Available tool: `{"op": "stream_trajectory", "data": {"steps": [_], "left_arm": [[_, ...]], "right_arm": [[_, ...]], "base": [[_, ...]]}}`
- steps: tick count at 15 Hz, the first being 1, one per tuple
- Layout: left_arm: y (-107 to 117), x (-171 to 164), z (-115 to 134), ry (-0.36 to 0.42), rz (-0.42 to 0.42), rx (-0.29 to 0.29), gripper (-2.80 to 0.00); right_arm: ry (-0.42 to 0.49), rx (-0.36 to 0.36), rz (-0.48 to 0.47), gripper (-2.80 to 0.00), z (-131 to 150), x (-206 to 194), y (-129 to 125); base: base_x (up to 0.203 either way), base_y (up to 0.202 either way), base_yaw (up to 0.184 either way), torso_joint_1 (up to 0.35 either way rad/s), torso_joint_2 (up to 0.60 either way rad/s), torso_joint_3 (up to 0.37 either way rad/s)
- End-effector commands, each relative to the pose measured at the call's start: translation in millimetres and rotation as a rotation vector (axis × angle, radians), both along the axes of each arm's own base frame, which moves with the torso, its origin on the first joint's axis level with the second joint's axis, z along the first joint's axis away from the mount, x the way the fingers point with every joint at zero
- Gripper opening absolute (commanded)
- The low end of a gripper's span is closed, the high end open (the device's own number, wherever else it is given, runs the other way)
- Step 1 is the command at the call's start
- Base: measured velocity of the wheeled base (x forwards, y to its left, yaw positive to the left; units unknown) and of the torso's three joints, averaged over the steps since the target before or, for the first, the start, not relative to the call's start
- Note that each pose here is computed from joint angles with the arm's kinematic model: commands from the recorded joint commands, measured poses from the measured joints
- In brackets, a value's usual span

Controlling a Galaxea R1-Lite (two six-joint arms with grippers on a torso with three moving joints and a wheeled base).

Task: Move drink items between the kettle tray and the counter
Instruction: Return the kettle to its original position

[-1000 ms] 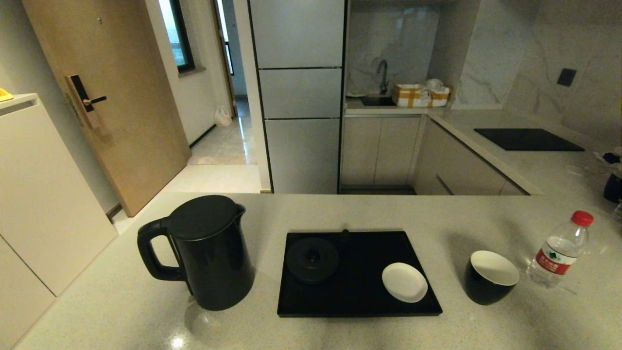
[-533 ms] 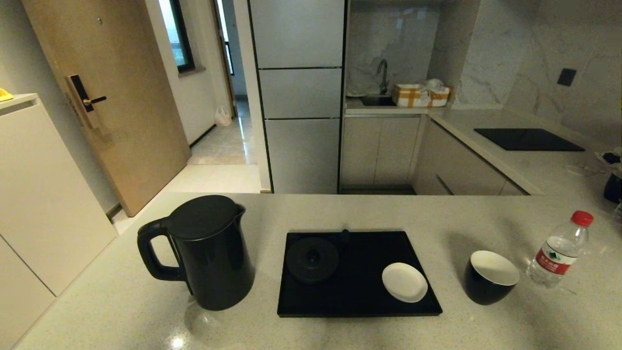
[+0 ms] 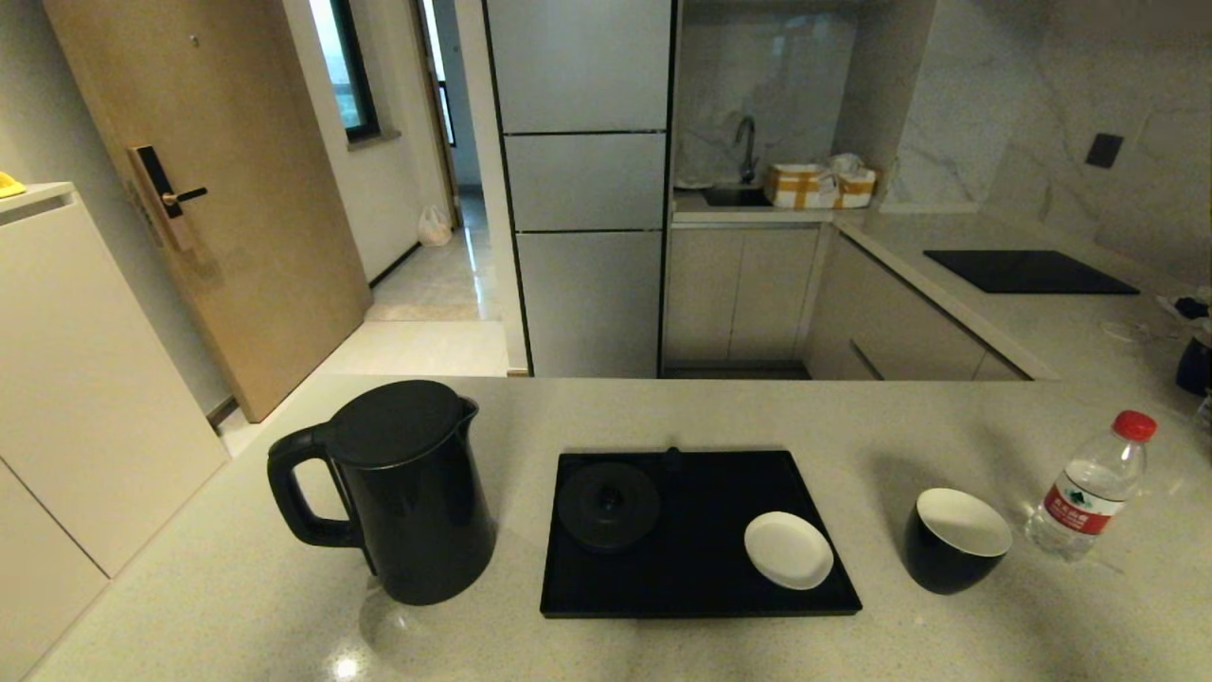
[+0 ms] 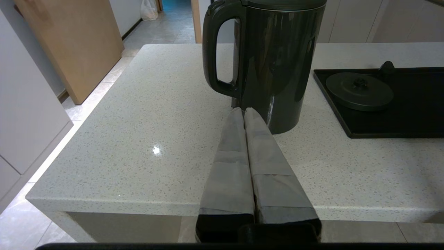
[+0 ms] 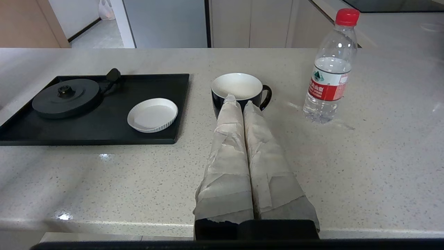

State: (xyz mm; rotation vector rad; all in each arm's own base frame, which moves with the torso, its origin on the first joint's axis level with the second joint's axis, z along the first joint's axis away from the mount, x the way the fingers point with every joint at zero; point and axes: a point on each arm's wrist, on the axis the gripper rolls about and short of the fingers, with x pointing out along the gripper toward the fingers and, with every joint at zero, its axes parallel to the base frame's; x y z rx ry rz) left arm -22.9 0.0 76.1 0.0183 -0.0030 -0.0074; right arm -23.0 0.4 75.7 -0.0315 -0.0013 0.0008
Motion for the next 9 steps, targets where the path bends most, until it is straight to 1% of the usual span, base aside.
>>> {"op": "stream_trajectory", "data": {"steps": [1,4,9], "left_arm": [[0.0,0.0,0.0,0.000,0.000,0.000,-2.80],[0.0,-0.4,0.0,0.009,0.000,0.003,-2.80],[0.0,-0.5,0.3,0.007,0.000,-0.008,-2.80]], "right_arm": [[-0.001,-0.001,0.001,-2.80,0.0,0.0,0.0],[0.000,-0.001,0.001,-2.80,0.0,0.0,0.0],[0.000,-0.001,0.001,-2.80,0.0,0.0,0.0]], "base": [[0.000,0.000,0.000,0.000,0.00,0.000],[0.000,0.000,0.000,0.000,0.00,0.000],[0.000,0.000,0.000,0.000,0.00,0.000]]}}
